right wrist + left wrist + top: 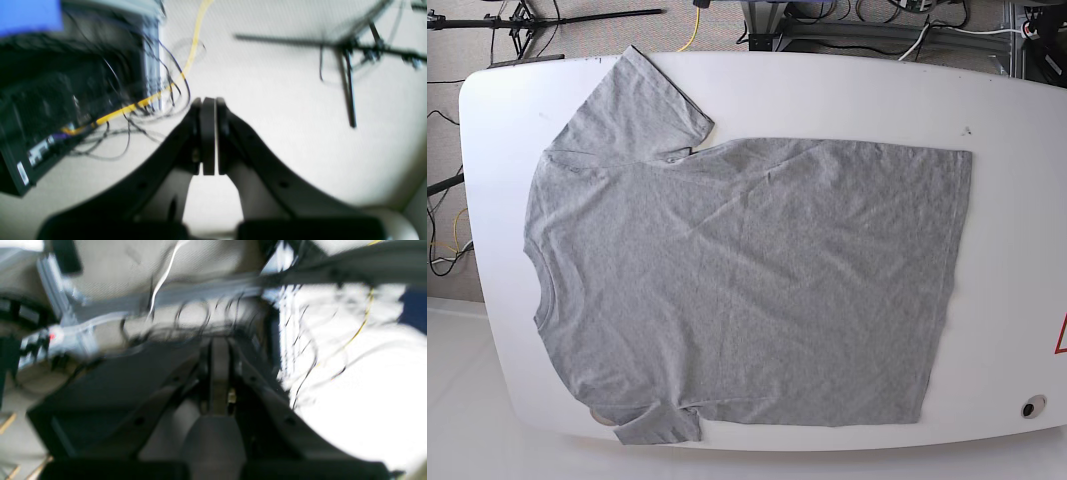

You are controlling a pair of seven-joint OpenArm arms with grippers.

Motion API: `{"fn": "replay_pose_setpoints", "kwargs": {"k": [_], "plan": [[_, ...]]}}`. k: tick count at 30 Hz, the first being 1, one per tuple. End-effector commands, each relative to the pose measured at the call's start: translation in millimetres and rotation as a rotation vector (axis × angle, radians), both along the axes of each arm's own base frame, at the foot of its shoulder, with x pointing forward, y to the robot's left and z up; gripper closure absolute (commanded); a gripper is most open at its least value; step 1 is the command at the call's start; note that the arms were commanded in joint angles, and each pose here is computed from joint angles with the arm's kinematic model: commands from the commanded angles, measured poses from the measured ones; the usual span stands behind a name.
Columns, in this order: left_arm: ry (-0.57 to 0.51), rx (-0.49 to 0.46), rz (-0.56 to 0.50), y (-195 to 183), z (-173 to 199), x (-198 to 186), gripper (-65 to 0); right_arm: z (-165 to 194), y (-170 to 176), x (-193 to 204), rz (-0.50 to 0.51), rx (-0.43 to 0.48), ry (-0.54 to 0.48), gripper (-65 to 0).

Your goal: Fold the T-shirt properly

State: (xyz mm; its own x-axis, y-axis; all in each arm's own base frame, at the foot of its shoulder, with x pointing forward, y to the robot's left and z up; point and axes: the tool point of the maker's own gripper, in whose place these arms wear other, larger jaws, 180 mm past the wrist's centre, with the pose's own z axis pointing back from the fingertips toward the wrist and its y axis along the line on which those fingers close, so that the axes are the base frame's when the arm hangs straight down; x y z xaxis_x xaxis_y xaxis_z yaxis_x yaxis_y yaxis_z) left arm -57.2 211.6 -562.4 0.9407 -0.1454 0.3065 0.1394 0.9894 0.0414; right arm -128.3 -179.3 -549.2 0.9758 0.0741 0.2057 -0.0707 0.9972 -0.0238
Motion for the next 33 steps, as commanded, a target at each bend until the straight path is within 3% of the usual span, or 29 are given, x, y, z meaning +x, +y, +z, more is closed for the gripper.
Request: {"fn": "replay_pose_setpoints", "kwargs": {"k": [1,20,24,33], "plan": [[-0.01,0.012,-0.013,7.9,7.7,-3.8,0.0,10.8,-0.1,-7.9,-0.01,0.013,-0.008,0.0],[-0.13,-0.015,-0.13,-6.9,74.0,21.8,-0.5,61.5,-14.7,-4.6,-0.022,0.011,-0.081,0.0],[-0.185,-0.036,-0.167,-19.3,100.7,36.5,-0.2,86.6,-25.5,8.9,-0.058,-0.003,-0.136,0.0],[-0.212,-0.045,-0.191,-23.5,116.0,43.4,0.0,106.7,-24.5,45.2,-0.054,0.009,-0.22,0.0]]}}
